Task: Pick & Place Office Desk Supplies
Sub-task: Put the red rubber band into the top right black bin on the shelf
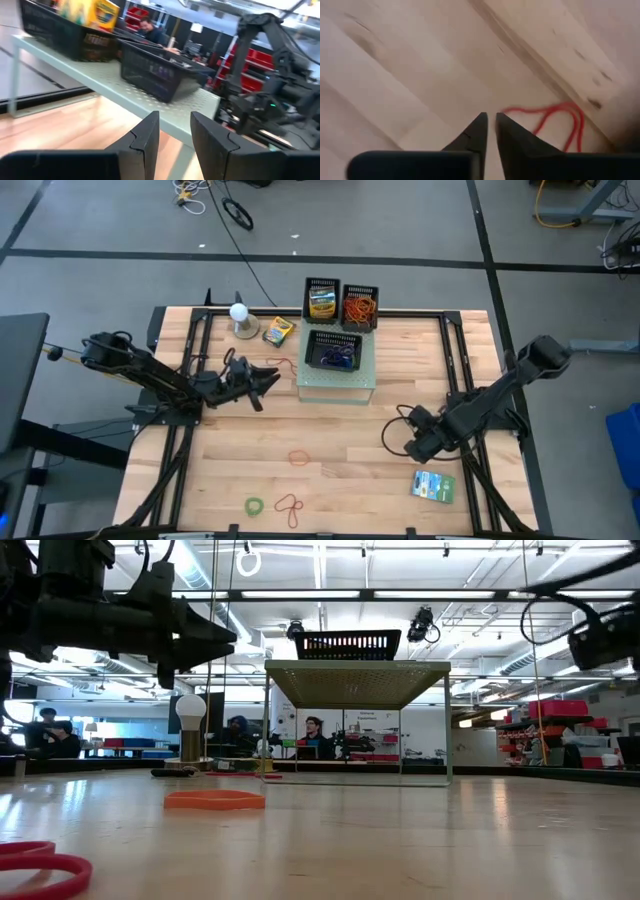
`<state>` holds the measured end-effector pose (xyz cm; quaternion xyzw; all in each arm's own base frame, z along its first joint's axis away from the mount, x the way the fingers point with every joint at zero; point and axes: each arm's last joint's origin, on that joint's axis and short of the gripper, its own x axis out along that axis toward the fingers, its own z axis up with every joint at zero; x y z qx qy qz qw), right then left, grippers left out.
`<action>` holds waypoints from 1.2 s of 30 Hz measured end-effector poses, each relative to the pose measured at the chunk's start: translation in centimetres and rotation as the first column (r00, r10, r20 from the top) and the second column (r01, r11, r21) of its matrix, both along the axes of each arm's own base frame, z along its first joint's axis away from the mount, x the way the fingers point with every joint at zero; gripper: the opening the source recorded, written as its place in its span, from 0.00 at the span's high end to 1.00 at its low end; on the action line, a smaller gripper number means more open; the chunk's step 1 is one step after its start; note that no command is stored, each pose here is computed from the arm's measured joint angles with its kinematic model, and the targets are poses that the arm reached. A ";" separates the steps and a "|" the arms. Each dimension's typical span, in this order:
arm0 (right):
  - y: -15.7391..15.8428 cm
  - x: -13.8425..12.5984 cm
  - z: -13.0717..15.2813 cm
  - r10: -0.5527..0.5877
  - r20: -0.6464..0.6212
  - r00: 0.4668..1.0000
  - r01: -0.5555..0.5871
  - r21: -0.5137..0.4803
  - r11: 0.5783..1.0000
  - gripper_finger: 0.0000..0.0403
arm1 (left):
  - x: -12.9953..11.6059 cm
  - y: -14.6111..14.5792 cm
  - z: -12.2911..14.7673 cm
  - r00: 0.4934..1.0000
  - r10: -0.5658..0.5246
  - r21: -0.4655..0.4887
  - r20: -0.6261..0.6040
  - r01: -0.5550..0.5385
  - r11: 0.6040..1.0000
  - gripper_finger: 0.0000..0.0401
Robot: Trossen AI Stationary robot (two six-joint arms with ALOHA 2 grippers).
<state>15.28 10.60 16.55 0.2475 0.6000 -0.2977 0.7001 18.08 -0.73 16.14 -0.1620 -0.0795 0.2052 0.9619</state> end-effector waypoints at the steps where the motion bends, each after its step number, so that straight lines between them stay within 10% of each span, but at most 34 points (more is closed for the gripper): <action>1: 0.1 0.0 -0.2 -0.001 -0.017 1.000 0.001 -0.001 1.000 0.86 | 0.0 0.0 0.0 1.000 -0.016 0.002 -0.001 0.016 1.000 0.70; 8: 0.2 0.5 -1.6 -0.040 -0.090 0.995 0.038 -0.024 0.999 0.76 | 0.1 -0.1 -0.3 0.999 -0.042 0.006 -0.033 0.042 0.999 0.70; 28: -0.3 0.3 -3.9 -0.161 -0.133 0.978 0.164 0.005 0.987 0.88 | 0.2 -0.3 -0.5 0.993 -0.110 -0.024 -0.035 0.109 0.994 0.70; 36: 0.5 2.0 -0.7 -0.050 0.096 0.994 0.044 0.061 0.997 0.98 | 0.2 -0.3 -0.5 0.992 -0.121 -0.036 -0.029 0.120 0.992 0.70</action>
